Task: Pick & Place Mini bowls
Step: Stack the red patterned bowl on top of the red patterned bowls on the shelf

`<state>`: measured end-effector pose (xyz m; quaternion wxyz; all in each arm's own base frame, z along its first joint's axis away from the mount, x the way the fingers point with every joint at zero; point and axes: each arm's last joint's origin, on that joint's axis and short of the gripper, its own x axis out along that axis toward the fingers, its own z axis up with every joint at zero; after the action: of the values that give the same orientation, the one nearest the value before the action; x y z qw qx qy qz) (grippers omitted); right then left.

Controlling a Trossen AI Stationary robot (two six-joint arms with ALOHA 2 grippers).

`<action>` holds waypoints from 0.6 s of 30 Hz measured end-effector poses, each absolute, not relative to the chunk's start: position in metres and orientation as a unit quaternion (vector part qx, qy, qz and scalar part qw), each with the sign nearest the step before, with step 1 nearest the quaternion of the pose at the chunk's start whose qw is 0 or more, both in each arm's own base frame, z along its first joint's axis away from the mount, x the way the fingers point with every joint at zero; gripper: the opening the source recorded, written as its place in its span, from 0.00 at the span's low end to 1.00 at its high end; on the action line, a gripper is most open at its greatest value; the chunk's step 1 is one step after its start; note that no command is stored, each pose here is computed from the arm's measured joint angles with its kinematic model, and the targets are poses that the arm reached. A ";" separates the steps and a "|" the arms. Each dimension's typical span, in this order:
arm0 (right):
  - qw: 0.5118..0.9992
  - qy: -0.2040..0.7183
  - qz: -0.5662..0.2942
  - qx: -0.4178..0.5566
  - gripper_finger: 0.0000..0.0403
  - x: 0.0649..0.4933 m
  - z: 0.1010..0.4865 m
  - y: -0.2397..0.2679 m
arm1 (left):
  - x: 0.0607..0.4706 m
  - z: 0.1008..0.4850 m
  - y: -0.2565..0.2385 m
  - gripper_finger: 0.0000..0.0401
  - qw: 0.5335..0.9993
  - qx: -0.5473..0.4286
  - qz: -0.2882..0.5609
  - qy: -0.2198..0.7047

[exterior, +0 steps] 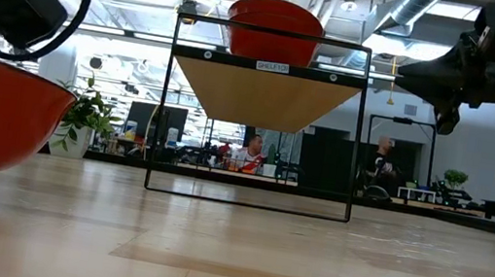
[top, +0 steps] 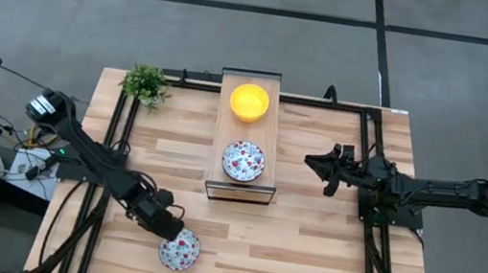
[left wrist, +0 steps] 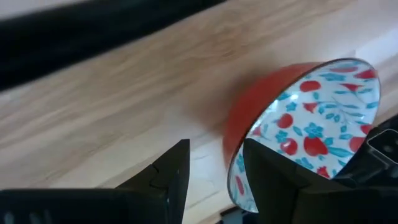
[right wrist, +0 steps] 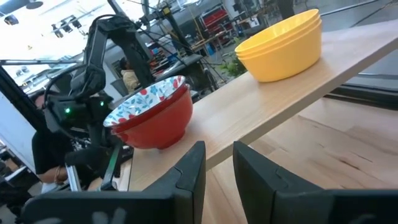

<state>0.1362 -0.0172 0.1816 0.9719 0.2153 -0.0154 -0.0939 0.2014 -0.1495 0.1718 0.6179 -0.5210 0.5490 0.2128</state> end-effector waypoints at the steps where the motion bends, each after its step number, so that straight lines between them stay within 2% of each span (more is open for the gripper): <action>1: 0.972 -0.016 -0.094 0.215 0.17 0.136 0.182 -0.017 | 0.202 0.170 -0.152 0.37 0.617 -0.524 0.210 0.548; 18: 0.972 -0.016 -0.093 0.216 0.17 0.136 0.182 -0.017 | 0.210 0.154 -0.164 0.34 0.616 -0.528 0.204 0.549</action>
<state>0.1363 -0.0172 0.1818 0.9719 0.2157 -0.0158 -0.0932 0.2104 -0.1643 0.1536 0.6156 -0.5275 0.5488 0.2037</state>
